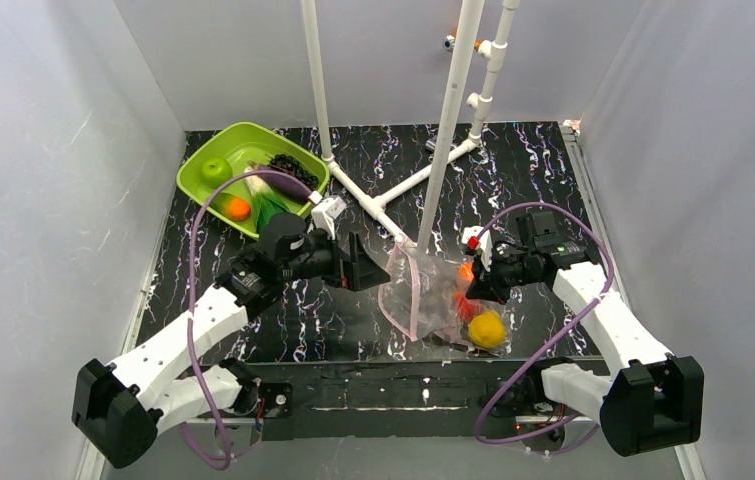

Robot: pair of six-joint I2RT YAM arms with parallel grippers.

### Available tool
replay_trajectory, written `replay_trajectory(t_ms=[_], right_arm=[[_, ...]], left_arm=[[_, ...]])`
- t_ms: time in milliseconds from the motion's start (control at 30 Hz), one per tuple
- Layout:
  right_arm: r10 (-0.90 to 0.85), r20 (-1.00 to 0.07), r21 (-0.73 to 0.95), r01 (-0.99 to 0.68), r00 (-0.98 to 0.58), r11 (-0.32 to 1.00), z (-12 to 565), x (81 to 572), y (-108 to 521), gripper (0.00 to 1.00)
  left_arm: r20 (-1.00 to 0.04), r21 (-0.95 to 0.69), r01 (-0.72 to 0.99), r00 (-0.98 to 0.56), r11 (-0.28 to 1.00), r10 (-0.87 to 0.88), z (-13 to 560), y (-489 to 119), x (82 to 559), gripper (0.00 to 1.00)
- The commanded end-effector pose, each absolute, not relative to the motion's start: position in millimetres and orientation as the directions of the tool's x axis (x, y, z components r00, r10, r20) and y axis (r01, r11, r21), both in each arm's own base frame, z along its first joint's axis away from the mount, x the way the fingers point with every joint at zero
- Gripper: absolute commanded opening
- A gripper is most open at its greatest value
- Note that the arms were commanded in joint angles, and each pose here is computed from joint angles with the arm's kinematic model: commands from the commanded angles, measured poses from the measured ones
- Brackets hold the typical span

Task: Open the zip-top bag and remove the fake food
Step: Pick up the fake fruit from the zipper food storage bag.

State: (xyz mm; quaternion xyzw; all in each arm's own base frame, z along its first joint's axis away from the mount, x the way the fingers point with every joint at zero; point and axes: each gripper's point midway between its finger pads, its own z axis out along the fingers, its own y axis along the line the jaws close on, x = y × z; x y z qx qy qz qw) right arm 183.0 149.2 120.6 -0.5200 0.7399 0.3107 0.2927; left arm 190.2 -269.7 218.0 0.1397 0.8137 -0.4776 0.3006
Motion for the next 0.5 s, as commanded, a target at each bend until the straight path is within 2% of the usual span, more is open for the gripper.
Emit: replay_trajectory(t_ms=[0, 300, 467], right_arm=[[-0.571, -0.776, 0.149, -0.957, -0.269, 0.249, 130.2, 182.3, 151.0, 0.02], [-0.572, -0.776, 0.143, -0.958, -0.265, 0.249, 130.6, 182.5, 150.6, 0.02], [-0.571, -0.777, 0.143, -0.958, -0.265, 0.25, 131.3, 182.4, 150.3, 0.02]], left_arm=[[-0.66, -0.683, 0.558, -0.748, 0.472, -0.071, 226.5, -284.9, 188.7, 0.98], [-0.659, -0.685, 0.558, -0.749, 0.468, -0.07, 218.4, -298.3, 186.8, 0.97], [-0.661, -0.685, 0.57, -0.748, 0.454, -0.06, 219.4, -310.3, 184.2, 0.93]])
